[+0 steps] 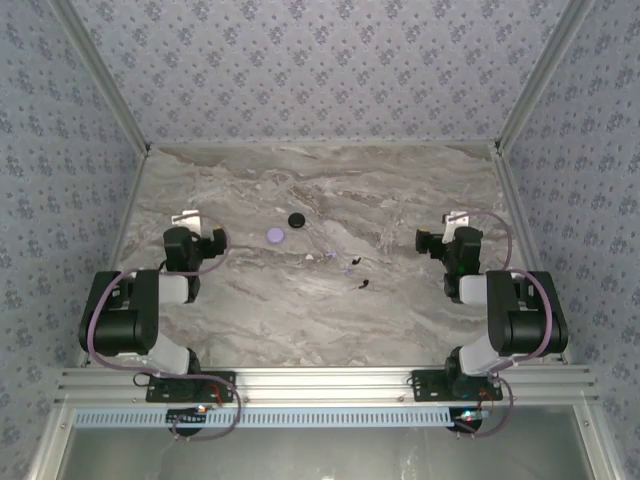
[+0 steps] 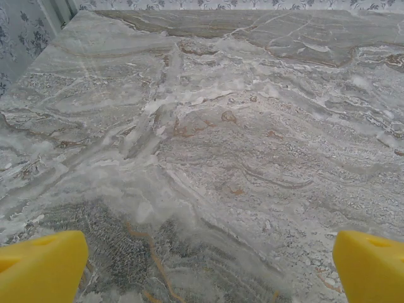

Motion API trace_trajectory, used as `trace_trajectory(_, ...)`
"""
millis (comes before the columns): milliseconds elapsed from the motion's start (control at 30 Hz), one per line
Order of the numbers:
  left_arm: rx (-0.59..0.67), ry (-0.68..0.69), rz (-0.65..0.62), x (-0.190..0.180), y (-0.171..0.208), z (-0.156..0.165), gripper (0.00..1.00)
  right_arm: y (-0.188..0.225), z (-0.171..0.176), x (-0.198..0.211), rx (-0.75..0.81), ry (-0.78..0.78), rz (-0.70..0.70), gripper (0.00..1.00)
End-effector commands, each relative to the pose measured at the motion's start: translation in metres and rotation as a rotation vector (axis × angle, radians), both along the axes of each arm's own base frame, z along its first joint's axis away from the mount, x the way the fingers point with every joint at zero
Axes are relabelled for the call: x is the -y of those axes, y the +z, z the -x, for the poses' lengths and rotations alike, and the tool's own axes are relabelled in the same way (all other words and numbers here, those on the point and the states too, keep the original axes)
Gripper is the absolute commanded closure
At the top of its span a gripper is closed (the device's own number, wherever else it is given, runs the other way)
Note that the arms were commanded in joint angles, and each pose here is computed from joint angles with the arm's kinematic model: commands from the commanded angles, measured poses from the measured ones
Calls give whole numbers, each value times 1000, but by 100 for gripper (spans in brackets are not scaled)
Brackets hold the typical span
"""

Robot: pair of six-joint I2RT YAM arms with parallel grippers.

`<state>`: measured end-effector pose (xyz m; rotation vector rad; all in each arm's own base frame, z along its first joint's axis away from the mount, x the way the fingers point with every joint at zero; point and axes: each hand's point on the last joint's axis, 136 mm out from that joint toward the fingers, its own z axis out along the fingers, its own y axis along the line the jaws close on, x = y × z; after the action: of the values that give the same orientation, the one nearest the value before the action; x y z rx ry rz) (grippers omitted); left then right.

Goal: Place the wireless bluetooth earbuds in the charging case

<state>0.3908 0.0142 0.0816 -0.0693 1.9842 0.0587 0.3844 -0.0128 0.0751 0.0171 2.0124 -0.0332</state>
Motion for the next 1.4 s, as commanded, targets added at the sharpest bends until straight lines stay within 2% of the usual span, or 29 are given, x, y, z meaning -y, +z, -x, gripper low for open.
trace_trajectory(0, 21, -6, 9, 0, 8, -7, 1, 6, -5, 0, 18, 13, 7, 0)
trace_trajectory(700, 23, -6, 8, 0, 8, -7, 1, 8, -5, 4, 25, -1, -2, 0)
trace_trajectory(900, 47, 109, 10, -17, 31, 4, 1, 31, 5, 19, 31, -99, -7, 0)
trace_trajectory(1167, -117, 95, 130, -5, 53, 8, 1, 51, 28, 22, -138, -161, -64, 0)
trace_trajectory(1367, -303, 3, 228, 29, 58, 0, 1, 57, 44, -7, -274, -56, -171, 0)
